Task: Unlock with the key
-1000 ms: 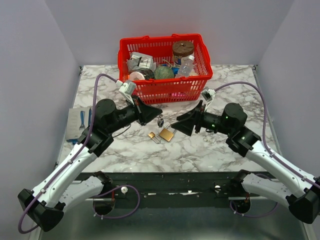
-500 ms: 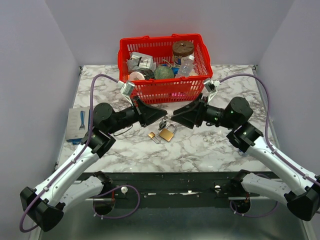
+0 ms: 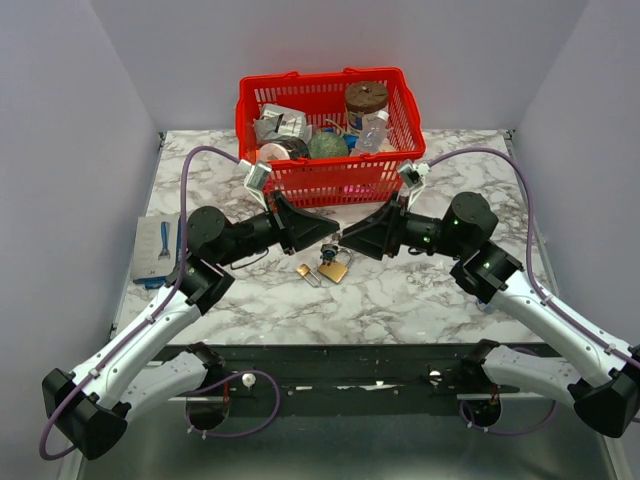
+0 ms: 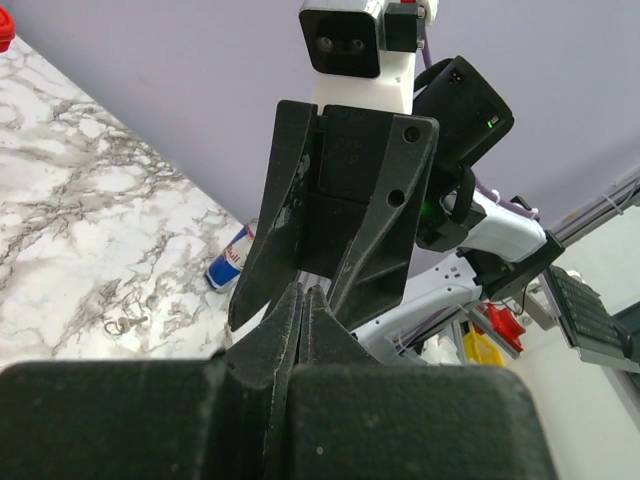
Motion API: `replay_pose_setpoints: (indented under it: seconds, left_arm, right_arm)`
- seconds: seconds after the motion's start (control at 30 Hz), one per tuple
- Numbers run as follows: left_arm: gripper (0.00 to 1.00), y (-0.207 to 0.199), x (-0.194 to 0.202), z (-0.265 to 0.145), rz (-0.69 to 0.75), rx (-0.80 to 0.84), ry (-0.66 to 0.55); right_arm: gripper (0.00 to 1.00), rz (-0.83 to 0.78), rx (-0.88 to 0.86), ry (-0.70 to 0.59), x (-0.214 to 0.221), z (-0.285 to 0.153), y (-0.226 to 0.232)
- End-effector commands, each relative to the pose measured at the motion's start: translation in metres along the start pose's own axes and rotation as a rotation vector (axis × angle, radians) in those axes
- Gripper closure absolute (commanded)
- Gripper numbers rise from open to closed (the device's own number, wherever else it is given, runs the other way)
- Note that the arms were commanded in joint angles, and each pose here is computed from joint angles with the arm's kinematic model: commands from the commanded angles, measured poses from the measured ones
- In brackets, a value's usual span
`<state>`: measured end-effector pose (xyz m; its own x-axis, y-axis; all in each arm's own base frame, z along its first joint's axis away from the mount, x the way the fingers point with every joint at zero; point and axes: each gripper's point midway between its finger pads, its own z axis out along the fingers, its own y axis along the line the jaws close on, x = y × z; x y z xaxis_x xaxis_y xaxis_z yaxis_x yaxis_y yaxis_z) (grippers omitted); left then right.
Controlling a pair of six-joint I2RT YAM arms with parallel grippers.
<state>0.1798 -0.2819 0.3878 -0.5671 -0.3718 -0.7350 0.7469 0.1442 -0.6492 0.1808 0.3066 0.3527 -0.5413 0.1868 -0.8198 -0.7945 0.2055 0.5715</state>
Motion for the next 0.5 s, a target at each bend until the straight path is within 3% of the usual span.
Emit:
replay_pose_setpoints:
  seconds: [0.0, 0.23, 0.37, 0.47]
  left_arm:
    - [1.0, -0.0125, -0.0027, -0.0015, 0.018, 0.052, -0.015]
    - [1.0, -0.0114, -0.0013, 0.0011, 0.015, 0.053, -0.008]
    - [1.0, -0.0118, -0.0004, 0.0025, 0.015, 0.056, -0.002]
    - [1.0, -0.0095, 0.0003, 0.0039, 0.01, 0.049, 0.002]
  right_arm:
    - [0.5, -0.024, -0.032, 0.009, -0.0046, 0.0022, 0.0113]
    - [0.5, -0.031, -0.03, -0.009, -0.0081, -0.0001, 0.0144]
    - [0.38, -0.045, -0.009, -0.01, -0.0087, -0.0009, 0.0113]
    - [0.37, -0.074, 0.017, 0.009, -0.0079, -0.0006, 0.0093]
